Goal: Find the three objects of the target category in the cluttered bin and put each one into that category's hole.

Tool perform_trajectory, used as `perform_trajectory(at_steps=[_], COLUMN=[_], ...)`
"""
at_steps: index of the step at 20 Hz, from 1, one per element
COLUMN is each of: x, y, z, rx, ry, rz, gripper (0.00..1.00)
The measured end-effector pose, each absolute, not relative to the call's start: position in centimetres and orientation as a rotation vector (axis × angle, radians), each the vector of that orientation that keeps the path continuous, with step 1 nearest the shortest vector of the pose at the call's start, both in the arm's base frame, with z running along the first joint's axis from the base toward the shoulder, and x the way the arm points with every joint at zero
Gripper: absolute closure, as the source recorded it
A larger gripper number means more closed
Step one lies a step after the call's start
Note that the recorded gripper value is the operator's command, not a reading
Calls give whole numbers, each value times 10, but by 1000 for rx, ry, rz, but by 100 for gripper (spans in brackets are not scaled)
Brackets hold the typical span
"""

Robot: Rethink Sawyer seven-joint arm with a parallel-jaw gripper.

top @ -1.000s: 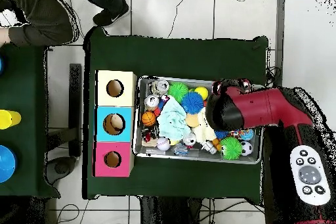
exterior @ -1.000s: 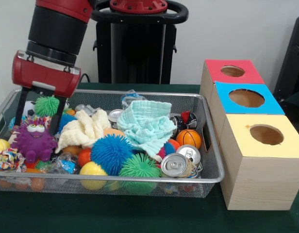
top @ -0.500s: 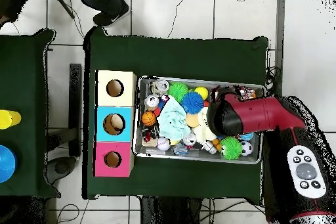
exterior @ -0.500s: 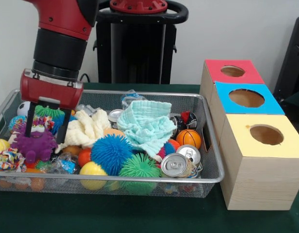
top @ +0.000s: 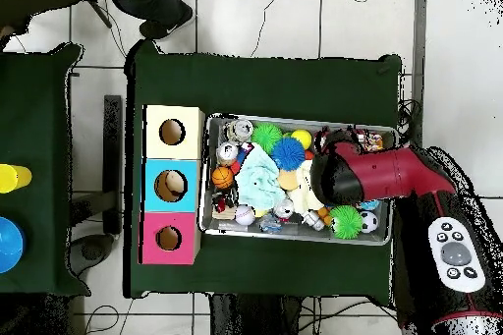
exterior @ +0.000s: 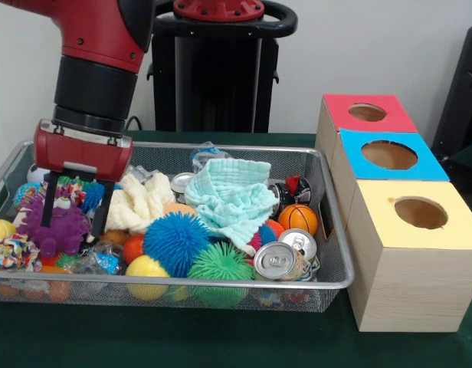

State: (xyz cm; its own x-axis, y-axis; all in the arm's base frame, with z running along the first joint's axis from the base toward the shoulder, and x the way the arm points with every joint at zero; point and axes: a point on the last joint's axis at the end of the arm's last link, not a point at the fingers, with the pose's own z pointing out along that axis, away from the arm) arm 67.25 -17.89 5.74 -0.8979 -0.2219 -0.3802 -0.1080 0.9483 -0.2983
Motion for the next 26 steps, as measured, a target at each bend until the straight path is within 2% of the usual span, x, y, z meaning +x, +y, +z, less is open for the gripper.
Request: perform_trajectory(at_steps=[26], x=[668], y=[-215], z=[59], rx=[-169], ry=[2659], rz=[-386], gripper=[0])
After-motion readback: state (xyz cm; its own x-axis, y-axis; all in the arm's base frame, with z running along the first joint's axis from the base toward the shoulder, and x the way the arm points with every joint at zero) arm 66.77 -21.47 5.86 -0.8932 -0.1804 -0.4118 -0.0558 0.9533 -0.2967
